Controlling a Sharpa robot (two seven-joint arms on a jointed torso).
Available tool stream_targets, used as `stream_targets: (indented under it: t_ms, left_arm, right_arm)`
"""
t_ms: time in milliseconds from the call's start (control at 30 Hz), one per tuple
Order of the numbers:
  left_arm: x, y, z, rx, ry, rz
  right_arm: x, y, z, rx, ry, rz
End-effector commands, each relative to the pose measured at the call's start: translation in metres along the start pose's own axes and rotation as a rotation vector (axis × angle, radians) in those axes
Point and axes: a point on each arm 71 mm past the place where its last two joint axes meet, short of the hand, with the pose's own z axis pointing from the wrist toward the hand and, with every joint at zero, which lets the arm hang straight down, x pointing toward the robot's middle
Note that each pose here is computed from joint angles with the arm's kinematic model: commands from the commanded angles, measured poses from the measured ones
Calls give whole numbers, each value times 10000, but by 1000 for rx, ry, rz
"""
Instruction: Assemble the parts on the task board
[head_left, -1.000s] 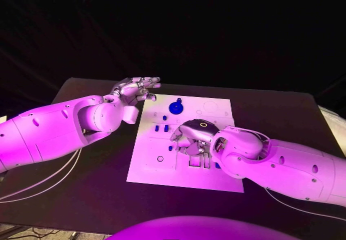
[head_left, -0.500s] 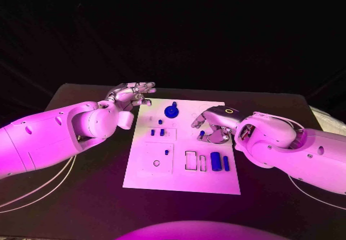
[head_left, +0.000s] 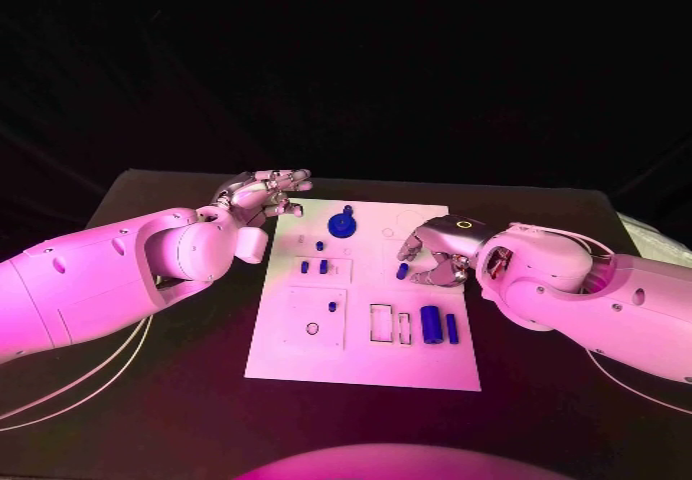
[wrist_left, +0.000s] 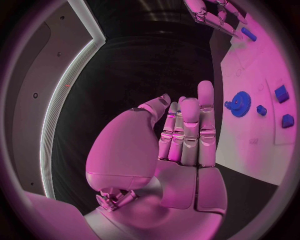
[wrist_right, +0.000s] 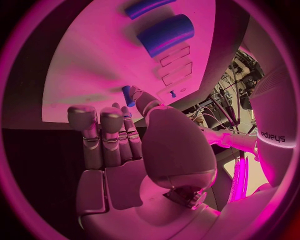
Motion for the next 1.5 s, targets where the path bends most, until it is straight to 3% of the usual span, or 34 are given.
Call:
stream_targets:
  t_ms: [33, 400, 900, 1500]
  left_arm:
    - [18, 0, 2, 5, 22, -4]
    - [-4, 22, -4, -3, 18, -4]
    - [-13, 33, -8, -7, 17, -3]
    - [-11, 45, -9, -10, 21, -1]
  right_arm:
    - [46, 38, 35, -11, 22, -33]
    - [83, 111, 109, -37, -10, -23]
    - [56, 114, 113, -19, -64, -62]
    - [-187, 418, -83, -111, -155, 33]
